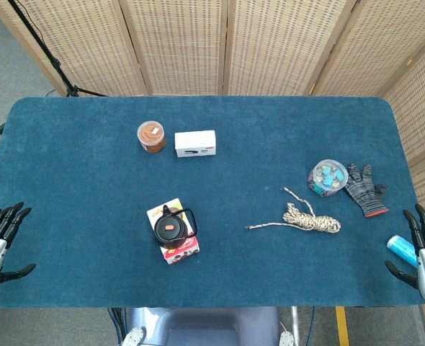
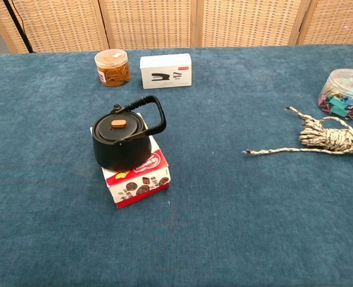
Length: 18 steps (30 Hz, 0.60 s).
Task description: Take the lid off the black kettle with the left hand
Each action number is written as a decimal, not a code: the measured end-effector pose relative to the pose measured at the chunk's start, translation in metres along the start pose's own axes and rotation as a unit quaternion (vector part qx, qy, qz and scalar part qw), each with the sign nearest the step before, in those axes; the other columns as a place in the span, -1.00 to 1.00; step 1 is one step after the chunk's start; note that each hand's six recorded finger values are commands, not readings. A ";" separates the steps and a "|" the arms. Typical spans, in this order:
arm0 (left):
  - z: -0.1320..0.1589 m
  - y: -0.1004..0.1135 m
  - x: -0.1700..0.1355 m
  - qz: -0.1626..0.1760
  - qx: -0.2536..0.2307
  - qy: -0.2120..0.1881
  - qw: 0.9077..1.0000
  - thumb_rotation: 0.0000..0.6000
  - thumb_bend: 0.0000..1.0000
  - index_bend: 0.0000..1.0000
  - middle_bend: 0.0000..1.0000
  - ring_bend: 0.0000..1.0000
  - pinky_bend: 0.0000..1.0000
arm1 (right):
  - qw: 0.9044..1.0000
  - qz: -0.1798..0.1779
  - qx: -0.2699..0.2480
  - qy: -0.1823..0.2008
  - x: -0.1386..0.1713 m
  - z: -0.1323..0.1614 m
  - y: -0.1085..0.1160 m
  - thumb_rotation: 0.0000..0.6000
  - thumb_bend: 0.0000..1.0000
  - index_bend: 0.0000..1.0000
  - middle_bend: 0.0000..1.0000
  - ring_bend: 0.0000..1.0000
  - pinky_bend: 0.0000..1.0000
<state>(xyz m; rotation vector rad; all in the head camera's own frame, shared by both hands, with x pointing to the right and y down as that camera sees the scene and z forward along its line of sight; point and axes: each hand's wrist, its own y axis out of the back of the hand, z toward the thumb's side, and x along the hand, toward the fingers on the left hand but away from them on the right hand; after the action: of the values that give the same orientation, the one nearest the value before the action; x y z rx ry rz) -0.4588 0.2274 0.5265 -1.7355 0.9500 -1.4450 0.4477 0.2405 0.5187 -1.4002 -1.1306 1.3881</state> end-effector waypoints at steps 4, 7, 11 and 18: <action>0.000 -0.002 0.000 -0.003 0.007 0.000 1.000 1.00 -0.82 -1.00 -1.00 -1.00 -1.00 | 1.000 -0.001 -0.002 0.002 0.000 0.000 0.001 1.00 -1.00 -1.00 -1.00 -1.00 -1.00; 0.003 -0.005 0.002 -0.009 0.012 -0.002 1.000 1.00 -0.82 -1.00 -1.00 -1.00 -1.00 | 1.000 -0.001 -0.002 0.004 0.000 0.000 0.001 1.00 -1.00 -1.00 -1.00 -1.00 -1.00; 0.010 -0.006 0.007 -0.011 0.004 -0.013 1.000 1.00 -0.78 -1.00 -1.00 -1.00 -1.00 | 1.000 -0.002 -0.004 0.003 -0.001 0.000 0.002 1.00 -1.00 -1.00 -1.00 -1.00 -1.00; 0.049 -0.003 0.031 -0.020 -0.025 -0.079 0.996 1.00 -0.59 -0.81 -1.00 -1.00 -1.00 | 1.000 -0.003 -0.012 0.002 -0.002 -0.001 0.004 1.00 -1.00 -1.00 -1.00 -1.00 -1.00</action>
<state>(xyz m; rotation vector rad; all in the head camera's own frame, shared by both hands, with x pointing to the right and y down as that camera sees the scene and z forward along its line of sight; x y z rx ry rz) -0.4065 0.2045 0.5368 -1.8845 0.8774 -1.2980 0.4492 0.2379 0.5149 -1.4141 -1.1521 1.3706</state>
